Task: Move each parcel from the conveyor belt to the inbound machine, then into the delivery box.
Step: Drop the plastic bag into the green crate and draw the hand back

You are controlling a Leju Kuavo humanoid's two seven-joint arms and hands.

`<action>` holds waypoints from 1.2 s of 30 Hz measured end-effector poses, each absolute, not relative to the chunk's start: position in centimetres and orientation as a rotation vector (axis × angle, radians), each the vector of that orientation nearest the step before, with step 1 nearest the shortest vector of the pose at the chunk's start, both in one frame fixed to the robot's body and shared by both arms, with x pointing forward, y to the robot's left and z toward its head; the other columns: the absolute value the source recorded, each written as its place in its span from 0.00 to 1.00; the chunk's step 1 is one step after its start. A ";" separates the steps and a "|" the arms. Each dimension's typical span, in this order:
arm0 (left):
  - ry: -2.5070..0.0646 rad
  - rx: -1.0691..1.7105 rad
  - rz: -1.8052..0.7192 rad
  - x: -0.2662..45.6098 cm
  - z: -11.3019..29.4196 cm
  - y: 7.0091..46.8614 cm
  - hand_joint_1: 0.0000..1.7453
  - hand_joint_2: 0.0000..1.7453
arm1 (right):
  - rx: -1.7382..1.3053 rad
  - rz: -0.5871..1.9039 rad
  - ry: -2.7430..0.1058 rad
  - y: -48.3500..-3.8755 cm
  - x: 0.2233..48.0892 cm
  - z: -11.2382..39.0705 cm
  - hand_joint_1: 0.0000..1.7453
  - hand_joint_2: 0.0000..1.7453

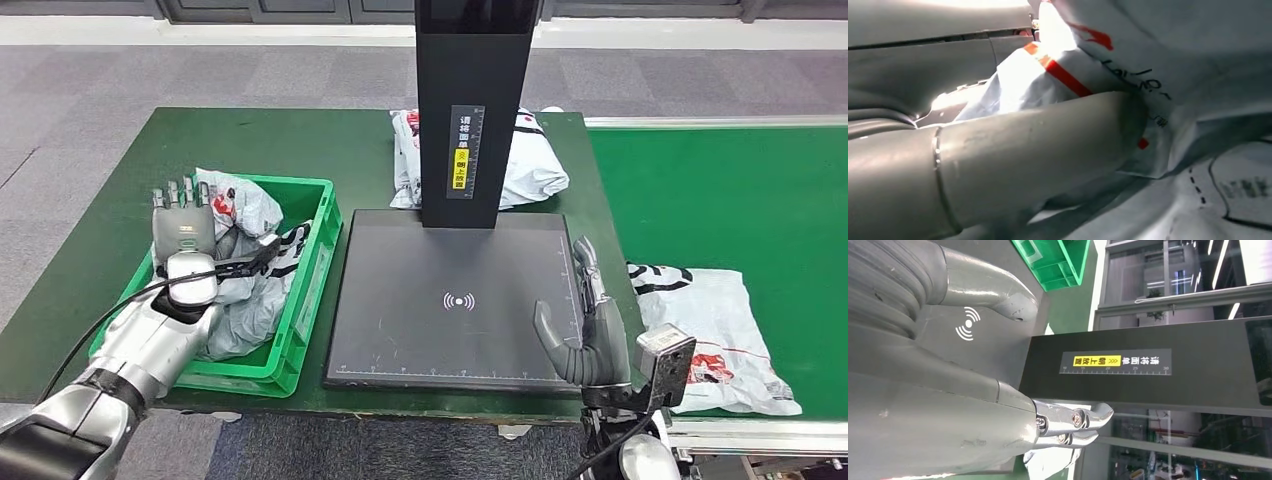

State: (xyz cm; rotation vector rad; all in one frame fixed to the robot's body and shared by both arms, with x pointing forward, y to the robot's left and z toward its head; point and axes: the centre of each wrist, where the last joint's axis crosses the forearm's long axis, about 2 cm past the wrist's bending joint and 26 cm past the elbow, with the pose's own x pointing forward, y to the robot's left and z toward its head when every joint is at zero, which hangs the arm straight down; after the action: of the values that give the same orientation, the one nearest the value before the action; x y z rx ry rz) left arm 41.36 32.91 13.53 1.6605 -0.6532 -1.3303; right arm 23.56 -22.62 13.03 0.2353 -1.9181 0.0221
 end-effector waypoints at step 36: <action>-0.933 1.699 -1.224 42.6 17.5 31.9 0.00 0.00 | 0.191 0.008 -1.888 -22.9 22.5 12.6 0.00 1.00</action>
State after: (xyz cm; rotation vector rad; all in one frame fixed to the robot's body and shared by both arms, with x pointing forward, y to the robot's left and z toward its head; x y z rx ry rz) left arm 42.59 31.89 17.51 1.6990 -0.9329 -1.2238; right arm 22.51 -22.91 12.59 0.1914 -1.8879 0.0081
